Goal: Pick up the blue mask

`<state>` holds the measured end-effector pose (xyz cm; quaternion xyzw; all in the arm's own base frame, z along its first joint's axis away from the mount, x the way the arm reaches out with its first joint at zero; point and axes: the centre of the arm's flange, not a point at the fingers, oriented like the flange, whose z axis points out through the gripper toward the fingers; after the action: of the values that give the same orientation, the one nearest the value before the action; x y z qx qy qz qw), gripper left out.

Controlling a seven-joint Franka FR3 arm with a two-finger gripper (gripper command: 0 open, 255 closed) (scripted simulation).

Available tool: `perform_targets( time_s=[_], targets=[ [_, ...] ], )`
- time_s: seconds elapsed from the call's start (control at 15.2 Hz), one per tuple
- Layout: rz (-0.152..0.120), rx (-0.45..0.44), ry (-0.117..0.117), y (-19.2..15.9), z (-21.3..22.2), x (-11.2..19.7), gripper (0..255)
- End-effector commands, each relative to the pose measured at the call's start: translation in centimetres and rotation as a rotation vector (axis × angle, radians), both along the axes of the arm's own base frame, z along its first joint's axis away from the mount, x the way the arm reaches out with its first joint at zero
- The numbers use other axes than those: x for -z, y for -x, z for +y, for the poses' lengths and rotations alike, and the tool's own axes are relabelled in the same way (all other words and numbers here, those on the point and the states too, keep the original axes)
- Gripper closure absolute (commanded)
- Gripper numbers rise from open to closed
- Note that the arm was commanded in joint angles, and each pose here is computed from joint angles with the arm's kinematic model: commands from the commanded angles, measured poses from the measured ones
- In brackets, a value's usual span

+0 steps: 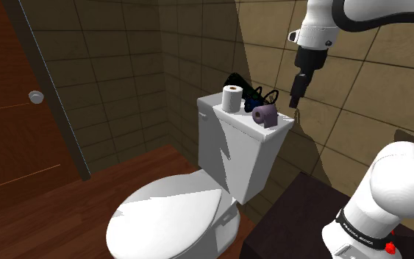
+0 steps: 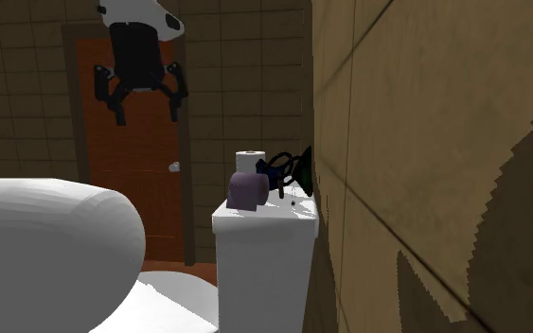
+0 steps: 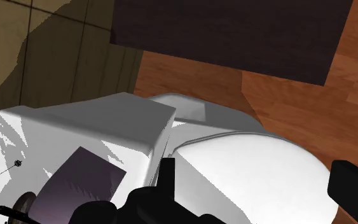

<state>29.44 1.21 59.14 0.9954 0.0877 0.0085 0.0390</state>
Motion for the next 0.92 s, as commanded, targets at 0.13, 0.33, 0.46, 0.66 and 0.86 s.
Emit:
perform_targets(
  time_s=[0.13,0.33,0.46,0.66,0.86],
  targets=[
    [0.000,-0.013,-0.014,-1.9,-2.0,0.6,0],
    [0.001,-0.031,-0.035,-4.7,-4.9,1.5,0],
    [0.001,-0.044,-0.048,-6.6,-6.9,2.1,0],
    [0.002,-0.063,-0.069,-9.5,-9.7,3.1,0],
    [0.002,-0.082,-0.090,-12.5,-12.4,4.2,0]
  ],
)
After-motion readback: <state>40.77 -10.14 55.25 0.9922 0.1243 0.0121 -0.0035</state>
